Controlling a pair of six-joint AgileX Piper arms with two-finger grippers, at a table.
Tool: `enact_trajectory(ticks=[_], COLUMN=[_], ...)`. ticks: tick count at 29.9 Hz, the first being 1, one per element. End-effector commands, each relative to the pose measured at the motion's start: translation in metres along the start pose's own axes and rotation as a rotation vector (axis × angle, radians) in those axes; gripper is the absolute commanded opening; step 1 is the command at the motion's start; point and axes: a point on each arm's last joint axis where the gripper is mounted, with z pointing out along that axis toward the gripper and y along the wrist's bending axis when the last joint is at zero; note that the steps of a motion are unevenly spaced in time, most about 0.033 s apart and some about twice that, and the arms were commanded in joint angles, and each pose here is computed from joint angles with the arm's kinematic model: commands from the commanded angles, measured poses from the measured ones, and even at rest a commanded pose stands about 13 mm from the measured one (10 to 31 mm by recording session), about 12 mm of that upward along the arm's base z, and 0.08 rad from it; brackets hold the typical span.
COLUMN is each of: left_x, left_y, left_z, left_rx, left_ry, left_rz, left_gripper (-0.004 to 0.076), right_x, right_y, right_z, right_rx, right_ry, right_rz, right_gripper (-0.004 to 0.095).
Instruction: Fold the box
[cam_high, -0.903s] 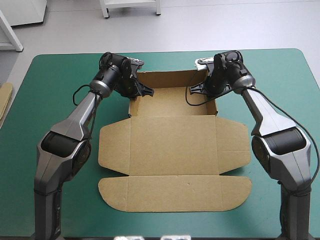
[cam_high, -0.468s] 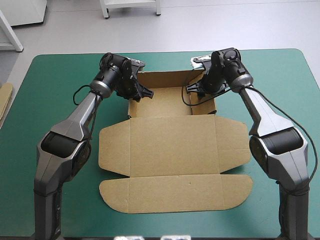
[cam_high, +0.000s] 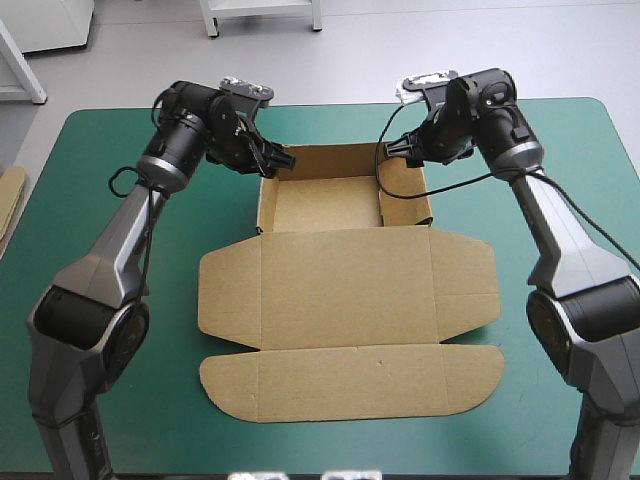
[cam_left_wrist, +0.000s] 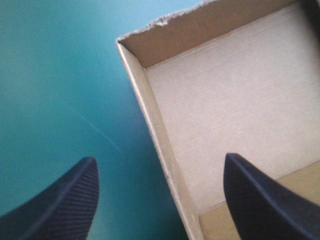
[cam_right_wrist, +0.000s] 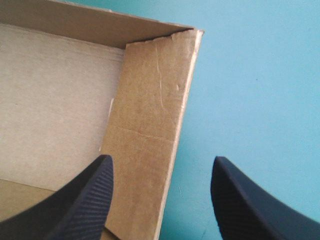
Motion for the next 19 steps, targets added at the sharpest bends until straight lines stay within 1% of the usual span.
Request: enact_trajectory(ticks=[1, 5, 9, 15, 19], left_x=[0.004, 0.019, 0.044, 0.088, 0.122], left_y=[-0.001, 0.0, 0.001, 0.002, 0.003], left_z=[-0.069, -0.097, -0.126, -0.167, -0.186], left_rx=[0.006, 0.005, 0.0, -0.001, 0.003], left_ry=[-0.102, -0.121, -0.138, -0.207, -0.216], left_rz=[0.0, 0.0, 0.001, 0.0, -0.001], left_gripper=[0.0511, 0.051, 0.051, 0.051, 0.051], right_x=[-0.003, 0.008, 0.027, 0.056, 0.07], right_y=[-0.002, -0.004, -0.006, -0.008, -0.009], right_z=[-0.075, -0.113, -0.138, -0.15, -0.15], right_rx=[-0.002, -0.004, -0.002, -0.002, -0.002], right_ry=[-0.166, -0.225, -0.235, -0.223, -0.235], right_rz=[-0.011, -0.024, -0.043, -0.061, -0.067], right_gripper=[0.0549, 0.0536, 0.053, 0.053, 0.053])
